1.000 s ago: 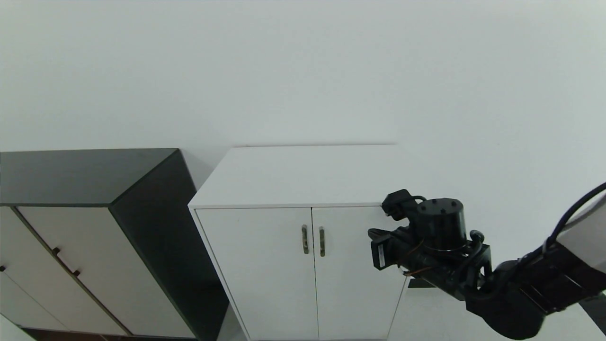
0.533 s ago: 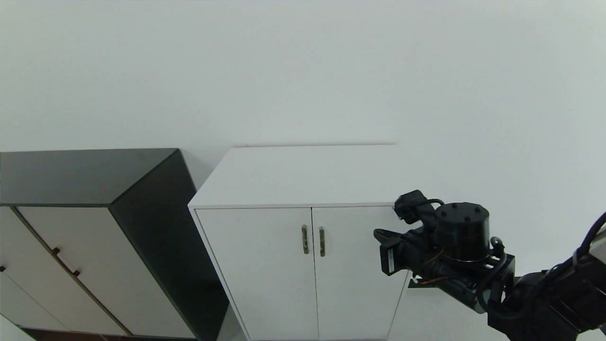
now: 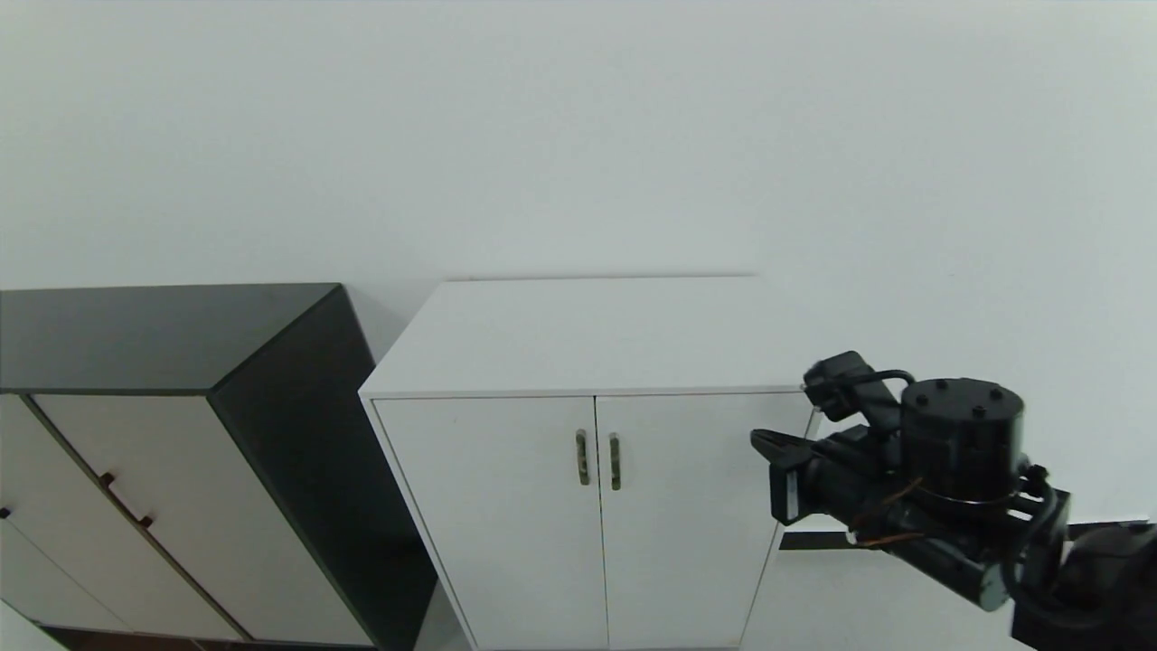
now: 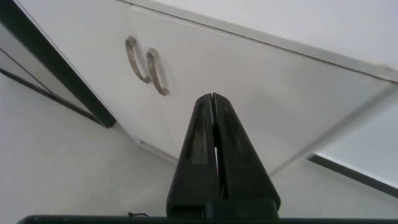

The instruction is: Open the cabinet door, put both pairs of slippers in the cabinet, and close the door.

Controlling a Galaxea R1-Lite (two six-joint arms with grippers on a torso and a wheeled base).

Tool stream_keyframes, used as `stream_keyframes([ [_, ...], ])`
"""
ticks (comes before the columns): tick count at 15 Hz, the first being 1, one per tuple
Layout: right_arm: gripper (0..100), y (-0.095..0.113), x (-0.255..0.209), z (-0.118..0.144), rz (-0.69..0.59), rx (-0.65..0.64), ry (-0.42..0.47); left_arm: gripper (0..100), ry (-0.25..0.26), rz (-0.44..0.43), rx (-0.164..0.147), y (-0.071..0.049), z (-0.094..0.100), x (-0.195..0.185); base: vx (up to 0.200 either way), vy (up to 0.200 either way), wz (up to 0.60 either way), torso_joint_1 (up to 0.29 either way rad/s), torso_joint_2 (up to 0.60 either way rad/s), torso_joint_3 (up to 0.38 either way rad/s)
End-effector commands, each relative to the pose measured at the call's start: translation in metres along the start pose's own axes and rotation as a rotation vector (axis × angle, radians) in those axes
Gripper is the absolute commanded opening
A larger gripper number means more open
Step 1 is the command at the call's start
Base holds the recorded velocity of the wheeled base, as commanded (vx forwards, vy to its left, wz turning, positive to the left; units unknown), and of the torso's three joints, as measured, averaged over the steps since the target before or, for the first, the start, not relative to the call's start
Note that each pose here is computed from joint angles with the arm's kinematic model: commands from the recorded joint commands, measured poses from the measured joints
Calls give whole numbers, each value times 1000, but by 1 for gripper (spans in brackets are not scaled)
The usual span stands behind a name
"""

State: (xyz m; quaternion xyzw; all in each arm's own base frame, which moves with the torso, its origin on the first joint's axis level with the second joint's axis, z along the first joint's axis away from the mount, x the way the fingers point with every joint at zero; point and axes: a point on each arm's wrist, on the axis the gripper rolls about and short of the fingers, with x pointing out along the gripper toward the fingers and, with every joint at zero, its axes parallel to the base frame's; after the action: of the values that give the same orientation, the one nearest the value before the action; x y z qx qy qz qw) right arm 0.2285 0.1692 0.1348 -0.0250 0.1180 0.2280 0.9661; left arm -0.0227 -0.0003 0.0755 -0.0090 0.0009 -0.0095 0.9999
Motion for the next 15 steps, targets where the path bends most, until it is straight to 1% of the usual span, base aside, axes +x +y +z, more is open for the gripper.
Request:
stream_keyframes([
  [1,0,-23,-62,-6,-94,-9,-11,0,0,1,1,0,0,0,0,0,0,0,0,0],
  [2,0,-27,-70,-11,-134,-8,-3,0,0,-1,1,0,0,0,0,0,0,0,0,0],
  [3,0,-42,-92,-25,-254,-1,25,0,0,-1,1,0,0,0,0,0,0,0,0,0],
  [5,0,-60,-121,-42,-362,19,39,0,-2,0,0,0,0,0,0,0,0,0,0,0],
  [7,0,-71,-149,-53,-458,46,21,0,-2,0,0,0,0,0,0,0,0,0,0,0],
  [8,0,-77,-161,-55,-525,64,14,0,0,1,0,0,0,0,0,0,0,0,0,0],
  [9,0,-79,-176,-59,-574,71,28,0,0,1,0,0,0,0,0,0,0,0,0,0],
  [11,0,-71,-208,-73,-575,65,52,0,0,1,1,0,0,0,0,0,0,0,0,0],
  [13,0,-64,-234,-87,-540,35,62,0,0,1,1,0,0,0,0,0,0,0,0,0],
  [14,0,-58,-252,-94,-472,31,26,0,0,-1,1,0,0,0,0,0,0,0,0,0],
  [15,0,-54,-265,-98,-407,32,23,0,0,-1,1,0,0,0,0,0,0,0,0,0],
])
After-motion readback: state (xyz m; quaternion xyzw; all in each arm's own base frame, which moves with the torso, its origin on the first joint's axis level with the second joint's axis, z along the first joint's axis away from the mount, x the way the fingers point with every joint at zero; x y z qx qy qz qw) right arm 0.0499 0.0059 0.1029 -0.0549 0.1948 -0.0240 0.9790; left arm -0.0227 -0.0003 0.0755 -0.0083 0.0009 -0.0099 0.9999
